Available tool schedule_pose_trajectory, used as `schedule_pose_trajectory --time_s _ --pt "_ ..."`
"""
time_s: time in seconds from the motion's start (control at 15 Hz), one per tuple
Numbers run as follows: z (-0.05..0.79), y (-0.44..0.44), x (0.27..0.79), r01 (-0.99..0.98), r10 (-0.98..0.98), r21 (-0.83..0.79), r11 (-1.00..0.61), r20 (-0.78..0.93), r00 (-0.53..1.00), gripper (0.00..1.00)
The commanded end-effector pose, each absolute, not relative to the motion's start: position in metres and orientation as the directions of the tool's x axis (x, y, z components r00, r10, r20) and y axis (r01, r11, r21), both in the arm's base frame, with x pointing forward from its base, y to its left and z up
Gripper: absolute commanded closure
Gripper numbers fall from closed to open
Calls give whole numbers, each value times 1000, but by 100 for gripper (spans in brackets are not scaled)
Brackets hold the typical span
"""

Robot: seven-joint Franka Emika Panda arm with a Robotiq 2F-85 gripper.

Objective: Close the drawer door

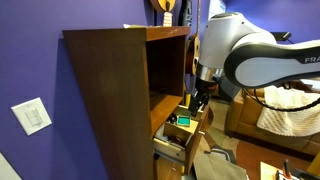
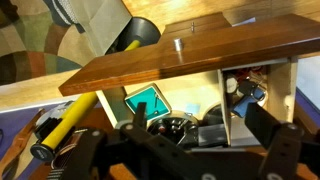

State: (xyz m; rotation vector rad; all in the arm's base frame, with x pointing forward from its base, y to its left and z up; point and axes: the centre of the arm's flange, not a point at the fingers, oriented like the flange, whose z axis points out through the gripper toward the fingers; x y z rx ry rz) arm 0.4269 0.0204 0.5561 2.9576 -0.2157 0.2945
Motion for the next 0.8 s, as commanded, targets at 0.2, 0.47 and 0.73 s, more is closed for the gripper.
schedule_pose_trajectory --time_s 0.2,0.47,0.73 --pt "556 20 427 -159 -127 145 -977 207 970 0" --pt "569 1 437 -188 -159 152 -970 186 970 0" --pt "588 -60 448 -333 -317 65 -941 178 931 0"
